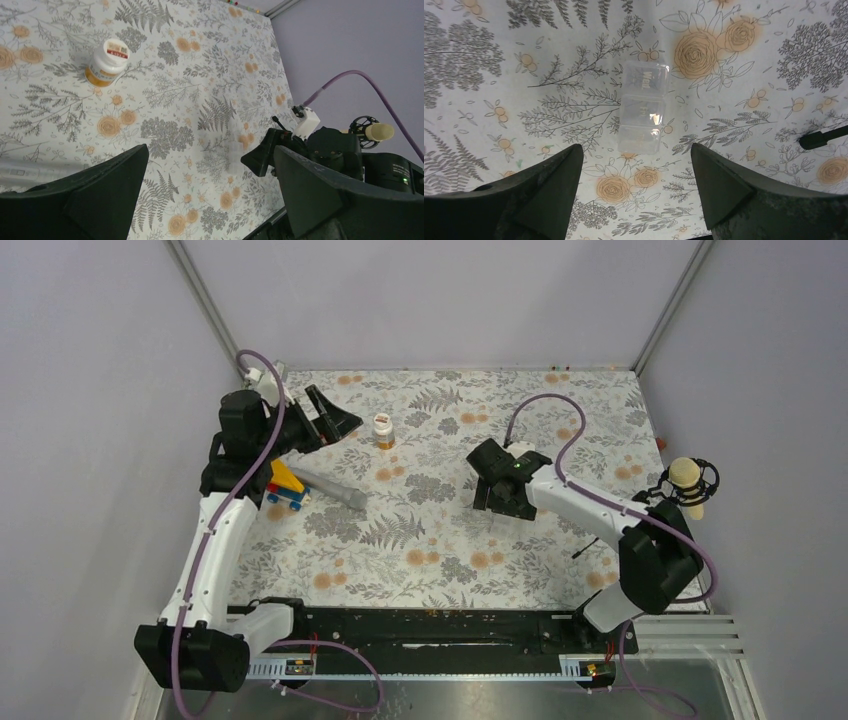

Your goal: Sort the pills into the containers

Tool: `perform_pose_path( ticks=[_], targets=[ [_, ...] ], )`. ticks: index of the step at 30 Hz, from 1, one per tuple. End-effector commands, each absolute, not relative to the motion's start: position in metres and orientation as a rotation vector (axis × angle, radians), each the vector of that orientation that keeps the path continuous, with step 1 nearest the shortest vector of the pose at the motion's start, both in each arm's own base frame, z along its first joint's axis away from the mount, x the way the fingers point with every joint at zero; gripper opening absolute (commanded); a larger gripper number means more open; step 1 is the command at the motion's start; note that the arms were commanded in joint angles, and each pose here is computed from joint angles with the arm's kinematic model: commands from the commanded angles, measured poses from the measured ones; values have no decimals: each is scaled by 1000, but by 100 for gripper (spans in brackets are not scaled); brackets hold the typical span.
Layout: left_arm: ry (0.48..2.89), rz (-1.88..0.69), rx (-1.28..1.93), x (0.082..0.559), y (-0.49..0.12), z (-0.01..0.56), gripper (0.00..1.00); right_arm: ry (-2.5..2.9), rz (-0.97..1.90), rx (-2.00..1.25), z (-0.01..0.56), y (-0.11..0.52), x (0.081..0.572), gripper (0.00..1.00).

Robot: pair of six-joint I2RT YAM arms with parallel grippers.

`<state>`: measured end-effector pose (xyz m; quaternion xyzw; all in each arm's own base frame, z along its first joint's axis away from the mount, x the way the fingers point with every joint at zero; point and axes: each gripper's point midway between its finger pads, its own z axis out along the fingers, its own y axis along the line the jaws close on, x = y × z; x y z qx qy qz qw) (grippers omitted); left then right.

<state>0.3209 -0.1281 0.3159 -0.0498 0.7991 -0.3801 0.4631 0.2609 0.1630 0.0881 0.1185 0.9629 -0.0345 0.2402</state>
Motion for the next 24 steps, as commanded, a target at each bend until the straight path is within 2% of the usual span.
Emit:
perform_pose_path(
  ticks=[1, 9, 16, 24],
  targets=[
    [1937, -955, -104, 324, -131, 316, 99, 2620, -176, 436, 66, 160, 258, 85],
    [1962, -961, -123, 325, -131, 307, 99, 2679, -123, 450, 26, 170, 250, 68],
    [1969, -963, -125, 325, -131, 304, 99, 2706, -126, 418, 7, 173, 249, 64],
    [1999, -983, -143, 325, -134, 293, 99, 2712, -85, 373, 11, 176, 248, 41]
  ],
)
